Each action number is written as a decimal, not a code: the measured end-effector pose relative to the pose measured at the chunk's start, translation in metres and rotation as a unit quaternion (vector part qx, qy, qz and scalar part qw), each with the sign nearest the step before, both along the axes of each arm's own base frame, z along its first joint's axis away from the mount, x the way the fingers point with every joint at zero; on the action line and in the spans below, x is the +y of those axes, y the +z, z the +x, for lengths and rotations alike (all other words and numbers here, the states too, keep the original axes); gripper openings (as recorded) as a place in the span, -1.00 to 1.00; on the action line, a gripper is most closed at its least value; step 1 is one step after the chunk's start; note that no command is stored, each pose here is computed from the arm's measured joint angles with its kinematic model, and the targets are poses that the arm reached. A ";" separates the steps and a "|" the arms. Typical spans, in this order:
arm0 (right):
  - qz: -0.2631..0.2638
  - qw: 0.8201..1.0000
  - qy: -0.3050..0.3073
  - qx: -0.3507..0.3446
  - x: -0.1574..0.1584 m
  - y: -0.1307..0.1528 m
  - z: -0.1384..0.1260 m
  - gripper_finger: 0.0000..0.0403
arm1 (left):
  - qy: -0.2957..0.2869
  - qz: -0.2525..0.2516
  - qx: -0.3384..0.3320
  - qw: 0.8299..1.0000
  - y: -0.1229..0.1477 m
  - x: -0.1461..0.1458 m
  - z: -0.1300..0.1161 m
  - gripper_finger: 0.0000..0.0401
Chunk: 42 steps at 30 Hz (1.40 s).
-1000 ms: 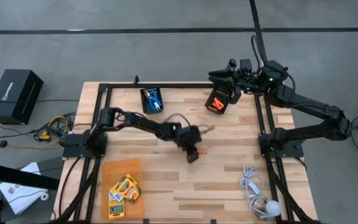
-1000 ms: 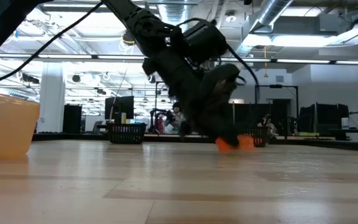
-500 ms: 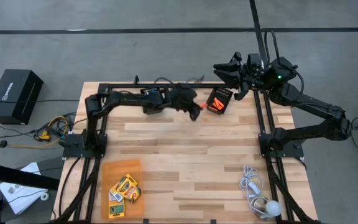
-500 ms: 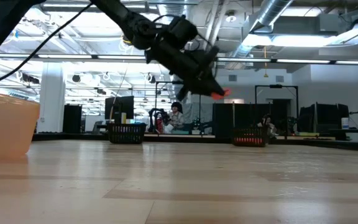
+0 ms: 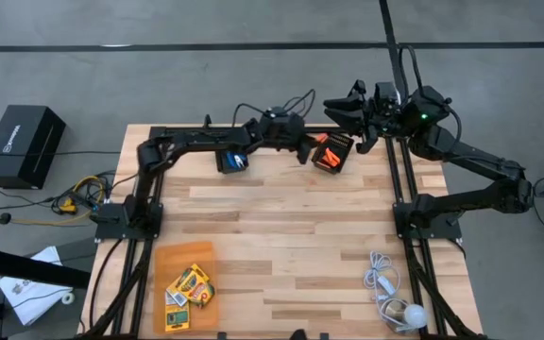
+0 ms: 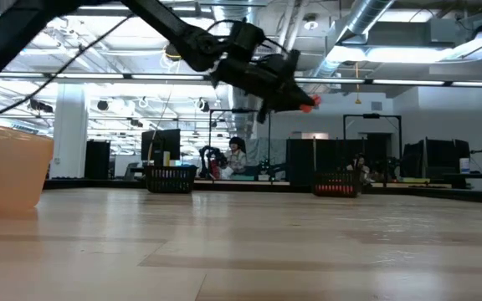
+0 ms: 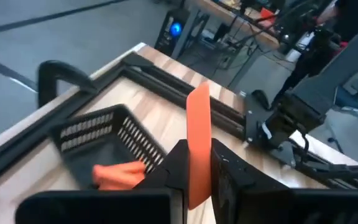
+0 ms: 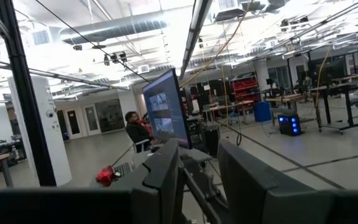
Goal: Pick & Place School Supplies
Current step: Put the orange eraser into the right black bin, then return to home position
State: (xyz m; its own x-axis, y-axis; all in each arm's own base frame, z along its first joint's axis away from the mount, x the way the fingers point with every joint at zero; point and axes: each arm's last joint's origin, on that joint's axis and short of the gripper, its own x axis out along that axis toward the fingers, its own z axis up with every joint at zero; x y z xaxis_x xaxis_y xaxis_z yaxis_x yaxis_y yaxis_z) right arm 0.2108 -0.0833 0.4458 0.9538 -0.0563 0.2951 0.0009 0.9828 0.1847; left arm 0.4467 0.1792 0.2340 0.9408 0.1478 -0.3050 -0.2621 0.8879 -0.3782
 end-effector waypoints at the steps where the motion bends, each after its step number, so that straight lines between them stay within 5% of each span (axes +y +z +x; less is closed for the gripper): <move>1: 0.000 1.000 0.000 0.000 0.000 0.000 0.000 -0.47 | -0.003 -0.002 -0.001 1.000 -0.001 0.002 0.006 -0.87; 12: 0.000 1.000 0.017 0.003 0.005 -0.001 0.002 -0.47 | -0.006 -0.031 0.027 0.999 -0.027 0.035 0.058 -0.87; 20: 0.005 1.000 0.022 0.019 0.004 -0.004 0.003 -0.47 | 0.013 -0.092 0.034 0.995 -0.056 0.051 0.066 -0.87; 27: 0.005 1.000 0.021 0.023 0.004 -0.004 0.003 -0.47 | 0.016 -0.083 0.024 0.996 -0.054 0.058 0.064 -0.87; 36: 0.005 1.000 0.019 0.022 0.004 -0.004 0.003 -0.47 | 0.018 -0.090 0.000 0.996 -0.049 0.060 0.064 -0.24; 42: 0.003 1.000 0.019 0.018 0.004 -0.003 0.002 -0.47 | 0.018 -0.097 -0.001 0.995 -0.049 0.059 0.065 -0.11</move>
